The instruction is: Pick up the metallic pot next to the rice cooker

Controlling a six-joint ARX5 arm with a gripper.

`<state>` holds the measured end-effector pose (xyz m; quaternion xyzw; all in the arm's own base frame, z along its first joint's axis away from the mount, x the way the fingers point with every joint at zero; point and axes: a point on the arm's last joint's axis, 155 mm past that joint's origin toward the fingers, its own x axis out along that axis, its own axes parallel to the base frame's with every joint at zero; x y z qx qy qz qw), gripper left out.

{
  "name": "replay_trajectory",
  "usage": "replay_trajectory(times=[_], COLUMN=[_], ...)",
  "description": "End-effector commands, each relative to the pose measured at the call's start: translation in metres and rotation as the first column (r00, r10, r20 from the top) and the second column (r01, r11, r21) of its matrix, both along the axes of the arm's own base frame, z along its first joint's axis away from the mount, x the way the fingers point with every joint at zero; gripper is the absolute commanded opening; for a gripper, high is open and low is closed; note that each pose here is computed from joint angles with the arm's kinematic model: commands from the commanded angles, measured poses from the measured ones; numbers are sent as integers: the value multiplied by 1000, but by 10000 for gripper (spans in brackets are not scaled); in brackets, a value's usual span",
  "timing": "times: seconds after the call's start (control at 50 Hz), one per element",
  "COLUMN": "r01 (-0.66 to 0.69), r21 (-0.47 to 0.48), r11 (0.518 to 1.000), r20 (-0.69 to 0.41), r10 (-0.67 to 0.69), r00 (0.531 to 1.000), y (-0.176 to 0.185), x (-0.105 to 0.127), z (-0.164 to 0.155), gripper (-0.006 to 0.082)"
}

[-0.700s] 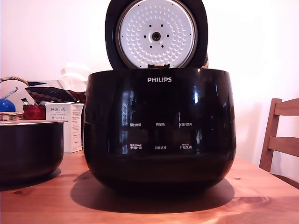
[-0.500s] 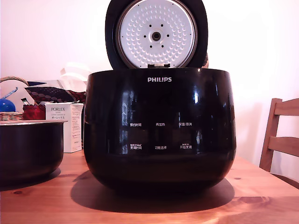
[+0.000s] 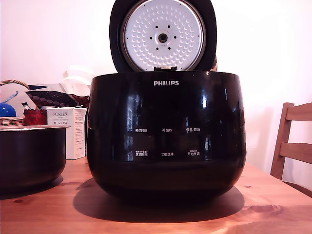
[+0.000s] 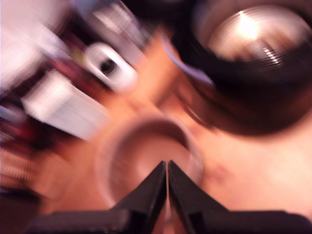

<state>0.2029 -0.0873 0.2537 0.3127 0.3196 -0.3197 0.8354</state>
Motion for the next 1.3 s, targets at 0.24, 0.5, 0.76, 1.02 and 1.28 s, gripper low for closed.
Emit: replay_trajectory(times=[0.24,0.5,0.76,1.02,1.28], r01=[37,48,103,149,161], r21=[18,54,95,150,188], r11=[999,997,990,977,969], r20=[-154,-202,-255,-300,-383], r10=[-33,-36,-76,-99,-79], r00=[987,979,964,949,920], y=[0,-1,-10,-14,-8], x=[-28,-20,6,36,59], z=[-24,-36,-54,-80,-113], gripper=[467,529,527,525,525])
